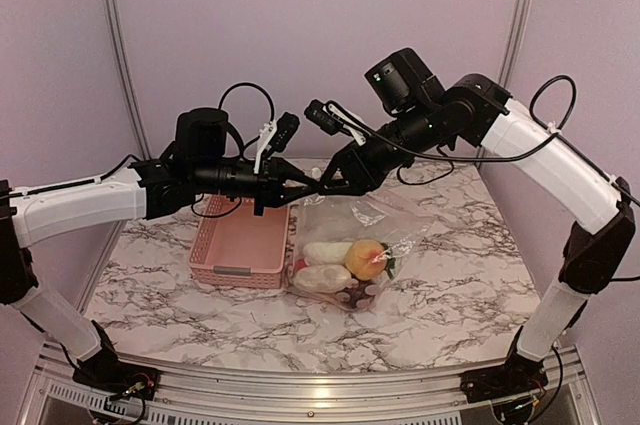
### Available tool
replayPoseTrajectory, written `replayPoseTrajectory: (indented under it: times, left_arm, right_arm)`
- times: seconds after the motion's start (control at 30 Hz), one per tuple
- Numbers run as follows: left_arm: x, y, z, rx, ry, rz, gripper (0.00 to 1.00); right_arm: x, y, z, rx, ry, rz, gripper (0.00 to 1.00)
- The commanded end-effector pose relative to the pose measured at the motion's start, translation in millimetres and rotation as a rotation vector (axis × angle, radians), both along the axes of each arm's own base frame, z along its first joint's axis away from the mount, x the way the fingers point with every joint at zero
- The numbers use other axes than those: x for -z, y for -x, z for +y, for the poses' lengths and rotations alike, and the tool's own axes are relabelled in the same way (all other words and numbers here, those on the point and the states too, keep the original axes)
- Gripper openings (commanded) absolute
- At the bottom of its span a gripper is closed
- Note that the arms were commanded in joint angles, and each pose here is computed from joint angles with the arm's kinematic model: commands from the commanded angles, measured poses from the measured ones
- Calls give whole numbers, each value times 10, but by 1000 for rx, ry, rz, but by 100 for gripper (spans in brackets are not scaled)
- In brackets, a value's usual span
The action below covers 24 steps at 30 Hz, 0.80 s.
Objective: Place the food in the zip-top bag and seal the zipper
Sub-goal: Pick up the zipper from the zipper food storage bag.
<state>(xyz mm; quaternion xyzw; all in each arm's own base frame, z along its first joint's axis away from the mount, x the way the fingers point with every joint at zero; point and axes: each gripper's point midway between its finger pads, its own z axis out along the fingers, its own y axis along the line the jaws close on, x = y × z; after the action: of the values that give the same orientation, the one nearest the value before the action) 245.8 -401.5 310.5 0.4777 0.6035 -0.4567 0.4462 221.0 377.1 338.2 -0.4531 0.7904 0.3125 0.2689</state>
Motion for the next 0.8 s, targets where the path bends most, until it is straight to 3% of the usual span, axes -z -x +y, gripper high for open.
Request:
replayPoseTrajectory:
  times: [0.0, 0.33, 0.47, 0.77]
  left_arm:
    - [-147, 144, 57, 56, 32, -21, 0]
    - [-127, 207, 46, 103, 36, 2, 0]
    - [-127, 213, 44, 108, 34, -1, 0]
    - [-132, 251, 94, 113, 7, -44, 0]
  right_arm:
    - [-174, -81, 94, -32, -40, -106, 32]
    - [-460, -55, 72, -81, -102, -217, 31]
    - [-407, -150, 1, -53, -91, -242, 40]
    - [-260, -187, 116, -93, -90, -204, 44]
